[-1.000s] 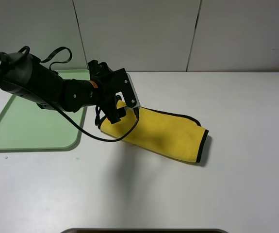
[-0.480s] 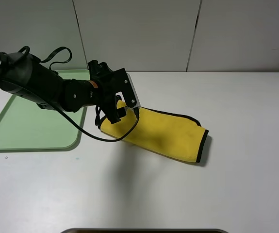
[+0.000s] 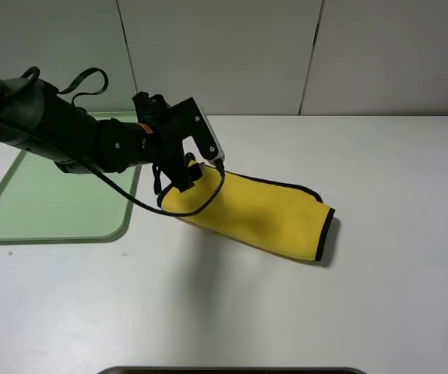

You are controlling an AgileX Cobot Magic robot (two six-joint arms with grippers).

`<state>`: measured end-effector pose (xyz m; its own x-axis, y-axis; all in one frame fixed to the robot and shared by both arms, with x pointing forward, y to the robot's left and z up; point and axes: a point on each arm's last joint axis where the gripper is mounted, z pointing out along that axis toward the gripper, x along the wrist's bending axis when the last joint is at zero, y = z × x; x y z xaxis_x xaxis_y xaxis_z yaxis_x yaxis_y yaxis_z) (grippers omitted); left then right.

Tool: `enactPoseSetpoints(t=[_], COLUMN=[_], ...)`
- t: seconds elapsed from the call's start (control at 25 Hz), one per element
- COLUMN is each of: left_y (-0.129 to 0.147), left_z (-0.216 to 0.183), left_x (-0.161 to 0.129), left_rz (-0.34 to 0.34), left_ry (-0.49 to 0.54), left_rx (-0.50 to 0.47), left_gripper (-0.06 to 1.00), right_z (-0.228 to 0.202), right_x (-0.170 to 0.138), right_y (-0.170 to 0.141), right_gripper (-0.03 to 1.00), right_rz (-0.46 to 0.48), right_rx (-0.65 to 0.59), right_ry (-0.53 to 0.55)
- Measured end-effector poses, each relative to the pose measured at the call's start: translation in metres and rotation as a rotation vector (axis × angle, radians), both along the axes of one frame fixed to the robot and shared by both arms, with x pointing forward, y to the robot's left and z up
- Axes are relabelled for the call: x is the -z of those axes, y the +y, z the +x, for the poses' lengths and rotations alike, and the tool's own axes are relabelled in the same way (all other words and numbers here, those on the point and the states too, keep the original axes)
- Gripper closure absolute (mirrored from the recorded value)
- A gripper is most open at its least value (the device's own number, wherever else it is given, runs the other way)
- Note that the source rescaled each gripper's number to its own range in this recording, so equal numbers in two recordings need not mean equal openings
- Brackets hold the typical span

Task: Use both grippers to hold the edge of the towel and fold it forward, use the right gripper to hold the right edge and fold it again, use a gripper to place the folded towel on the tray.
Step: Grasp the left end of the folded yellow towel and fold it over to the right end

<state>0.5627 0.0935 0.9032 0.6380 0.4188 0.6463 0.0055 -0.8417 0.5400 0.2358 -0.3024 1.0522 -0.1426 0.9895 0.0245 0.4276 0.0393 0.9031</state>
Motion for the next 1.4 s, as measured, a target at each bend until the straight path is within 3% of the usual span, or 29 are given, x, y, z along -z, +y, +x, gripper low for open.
enactPoseSetpoints(t=[0.36, 0.6, 0.88, 1.0, 1.4], left_y=[0.006, 0.006, 0.003, 0.002, 0.015], left_z=[-0.013, -0.022, -0.031, -0.032, -0.026], left_x=[-0.034, -0.047, -0.058, -0.06, -0.059], left_rz=[-0.194, -0.367, -0.519, -0.562, -0.617], left_ry=[0.176, 0.317, 0.459, 0.488, 0.552], left_rx=[-0.151, -0.263, -0.316, -0.34, -0.39], left_gripper=[-0.02, -0.01, 0.0, 0.01, 0.02], right_z=[0.0, 0.0, 0.0, 0.0, 0.0], right_x=[0.0, 0.0, 0.0, 0.0, 0.0], right_y=[0.0, 0.0, 0.0, 0.0, 0.001], right_gripper=[-0.03, -0.03, -0.03, -0.03, -0.03], right_rz=[0.0, 0.0, 0.001, 0.004, 0.006], right_rx=[0.013, 0.013, 0.012, 0.01, 0.009], right_ry=[0.0, 0.0, 0.0, 0.001, 0.001])
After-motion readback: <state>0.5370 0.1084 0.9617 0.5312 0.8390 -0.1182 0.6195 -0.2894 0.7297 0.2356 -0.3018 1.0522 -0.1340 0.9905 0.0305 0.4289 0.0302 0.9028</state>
